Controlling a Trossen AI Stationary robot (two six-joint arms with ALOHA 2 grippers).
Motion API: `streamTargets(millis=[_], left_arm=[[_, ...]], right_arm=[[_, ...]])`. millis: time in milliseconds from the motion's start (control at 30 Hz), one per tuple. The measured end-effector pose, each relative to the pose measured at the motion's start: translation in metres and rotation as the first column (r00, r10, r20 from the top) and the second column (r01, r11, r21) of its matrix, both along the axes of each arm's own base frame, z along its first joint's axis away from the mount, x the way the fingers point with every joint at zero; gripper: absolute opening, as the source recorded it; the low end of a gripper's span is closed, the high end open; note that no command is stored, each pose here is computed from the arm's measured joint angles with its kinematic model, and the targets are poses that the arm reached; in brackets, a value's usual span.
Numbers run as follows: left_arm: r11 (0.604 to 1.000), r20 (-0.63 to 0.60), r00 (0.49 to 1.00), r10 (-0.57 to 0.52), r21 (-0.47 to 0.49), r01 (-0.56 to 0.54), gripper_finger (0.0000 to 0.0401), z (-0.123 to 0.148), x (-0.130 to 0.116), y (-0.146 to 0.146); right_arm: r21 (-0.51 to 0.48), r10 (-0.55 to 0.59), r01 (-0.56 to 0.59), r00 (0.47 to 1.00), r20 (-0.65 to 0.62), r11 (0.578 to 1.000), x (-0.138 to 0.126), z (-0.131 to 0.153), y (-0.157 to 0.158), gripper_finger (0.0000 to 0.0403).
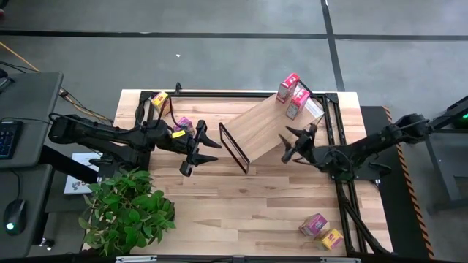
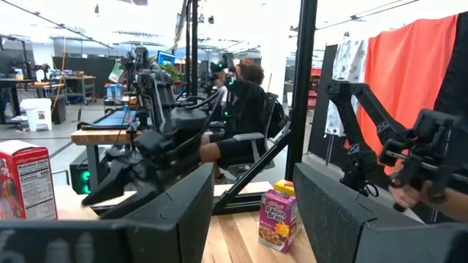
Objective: Stack cereal on shelf
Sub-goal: Put the red cereal box on the shelf aligned with the other red cereal box
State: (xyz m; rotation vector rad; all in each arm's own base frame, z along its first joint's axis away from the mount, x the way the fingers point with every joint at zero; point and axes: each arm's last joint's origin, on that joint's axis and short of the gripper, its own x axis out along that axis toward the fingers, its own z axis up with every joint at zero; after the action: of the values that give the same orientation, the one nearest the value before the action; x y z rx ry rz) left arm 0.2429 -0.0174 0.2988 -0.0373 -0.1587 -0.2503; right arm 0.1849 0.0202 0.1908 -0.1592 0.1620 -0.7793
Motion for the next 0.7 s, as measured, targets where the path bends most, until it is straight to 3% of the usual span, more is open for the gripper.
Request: streamTargets(millis=[67, 133, 433, 700], left_arm=[[1.000, 0.000, 1.000, 0.000, 0.000, 0.000, 0.0179, 0.000, 0.000, 0.000], [1.000, -0.001, 1.000, 0.000, 0.001, 0.000, 0.0179, 0.000, 0.000, 0.000], [1.000, 0.002, 1.000, 0.002, 0.002, -0.002, 0.0179, 0.000, 0.000, 0.000], [1.000, 0.002, 1.000, 0.003, 0.002, -0.003, 0.0179, 0.000, 0.000, 0.000]], right_arm=[[-0.001, 0.003, -0.003, 0.998, -0.058, 1.000, -0.002, -0.002, -0.010, 0.0075], [0.012, 0.022, -0.021, 0.995, -0.098, 1.000, -0.007, -0.002, -0.019, 0.0022], [0.075, 0.084, -0.081, 0.996, -0.042, 0.994, -0.028, 0.015, -0.054, 0.0007], [0.091, 0.050, -0.042, 0.995, -0.083, 0.995, -0.034, 0.012, -0.071, 0.0001]])
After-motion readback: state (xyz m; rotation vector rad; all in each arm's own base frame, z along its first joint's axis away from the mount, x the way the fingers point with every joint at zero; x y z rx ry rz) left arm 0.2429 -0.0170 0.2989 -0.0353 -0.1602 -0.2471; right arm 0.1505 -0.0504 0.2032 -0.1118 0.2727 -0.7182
